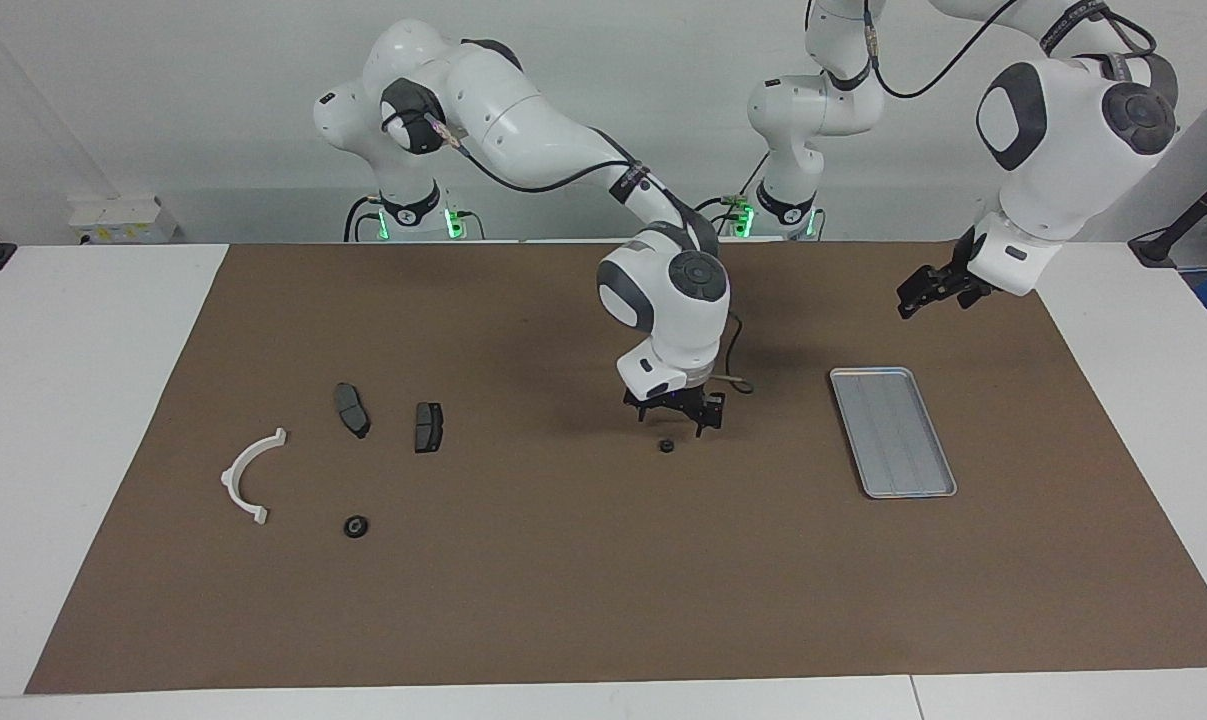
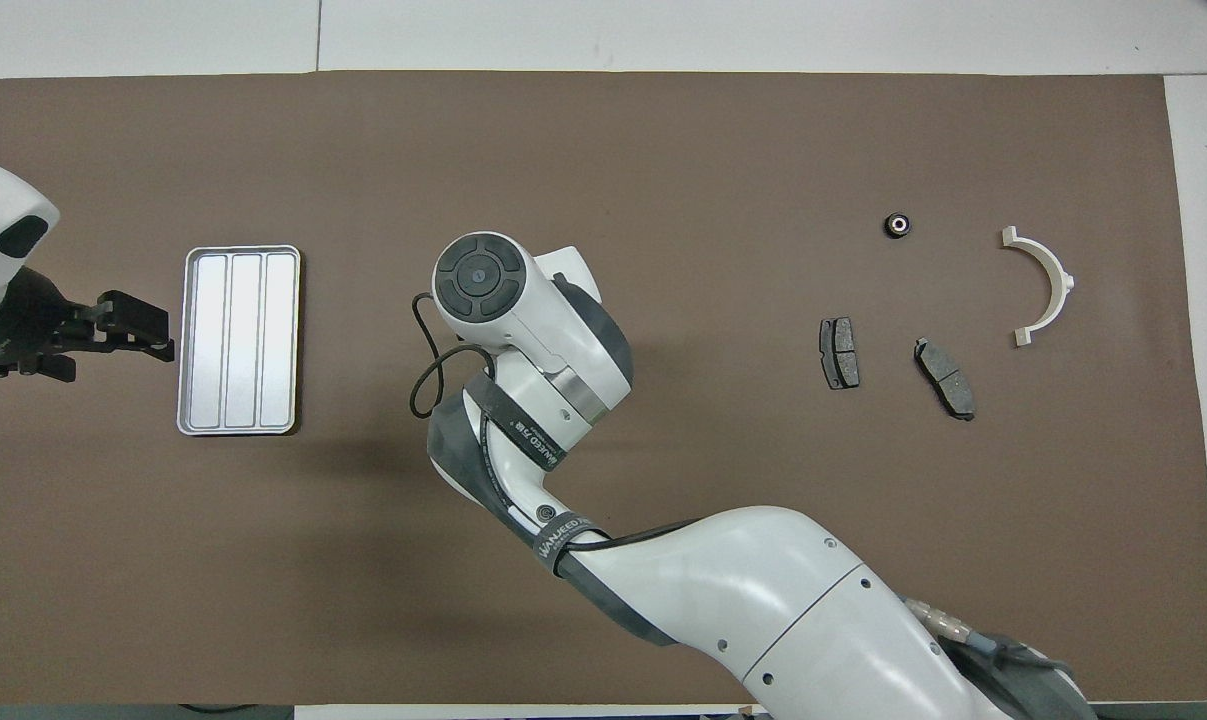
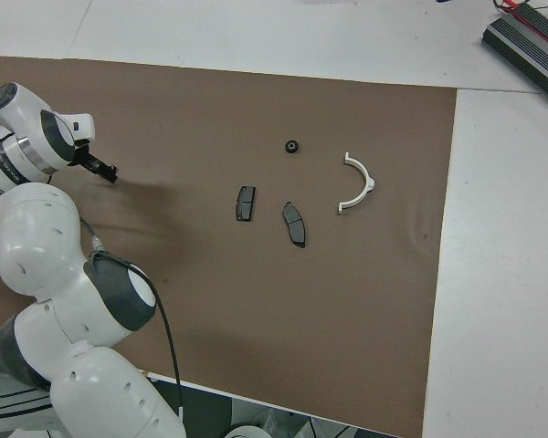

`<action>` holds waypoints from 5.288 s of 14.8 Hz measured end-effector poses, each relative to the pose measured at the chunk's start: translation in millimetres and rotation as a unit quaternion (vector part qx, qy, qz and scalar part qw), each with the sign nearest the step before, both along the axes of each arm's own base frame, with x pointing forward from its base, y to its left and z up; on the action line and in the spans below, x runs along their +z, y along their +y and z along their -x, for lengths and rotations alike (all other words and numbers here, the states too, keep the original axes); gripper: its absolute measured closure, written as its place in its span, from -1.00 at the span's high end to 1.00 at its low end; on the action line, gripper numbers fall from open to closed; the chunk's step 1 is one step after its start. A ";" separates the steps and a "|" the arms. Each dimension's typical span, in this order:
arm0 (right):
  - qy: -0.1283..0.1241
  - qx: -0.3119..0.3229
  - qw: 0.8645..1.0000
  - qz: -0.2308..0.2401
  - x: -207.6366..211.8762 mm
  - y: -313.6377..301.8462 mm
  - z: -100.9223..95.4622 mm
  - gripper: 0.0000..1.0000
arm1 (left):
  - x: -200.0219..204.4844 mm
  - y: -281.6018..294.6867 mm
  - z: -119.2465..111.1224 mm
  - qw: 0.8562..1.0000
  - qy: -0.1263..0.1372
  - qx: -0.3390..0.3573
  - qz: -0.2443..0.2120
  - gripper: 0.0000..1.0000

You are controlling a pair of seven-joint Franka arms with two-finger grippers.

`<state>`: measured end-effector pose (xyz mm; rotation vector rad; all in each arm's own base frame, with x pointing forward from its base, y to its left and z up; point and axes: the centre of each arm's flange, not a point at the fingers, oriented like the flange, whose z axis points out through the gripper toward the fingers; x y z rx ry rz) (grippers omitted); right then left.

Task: Place bearing gear from tray to pile
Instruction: 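Reach the small black part at the centre and grasp it with the right gripper, then carry the black part beside the bearing near the brake pads and release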

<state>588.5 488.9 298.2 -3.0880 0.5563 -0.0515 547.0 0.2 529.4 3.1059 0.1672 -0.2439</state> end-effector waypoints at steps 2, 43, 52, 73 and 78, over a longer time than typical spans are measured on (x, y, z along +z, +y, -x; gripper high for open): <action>0.002 0.000 1.000 0.003 -7.3 0.5 -1.2 1.00 | -0.9 0.0 3.3 1.000 0.002 -0.005 0.001 1.00; 0.017 0.162 0.986 0.037 33.1 -363.6 -126.8 -0.52 | 64.8 -18.1 11.7 0.999 -0.029 -0.032 -0.023 1.00; 0.001 0.183 0.983 0.034 -7.7 -386.6 -118.6 -0.52 | 65.0 -18.1 11.7 0.999 -0.029 -0.033 -0.023 1.00; -0.016 0.173 0.984 0.037 45.7 -399.5 -113.8 1.00 | 65.2 -21.3 11.9 0.999 -0.029 -0.036 -0.023 1.00; -0.012 0.163 0.986 0.039 66.1 -413.0 -110.3 1.00 | 65.2 -21.3 11.9 0.999 -0.029 -0.036 -0.023 1.00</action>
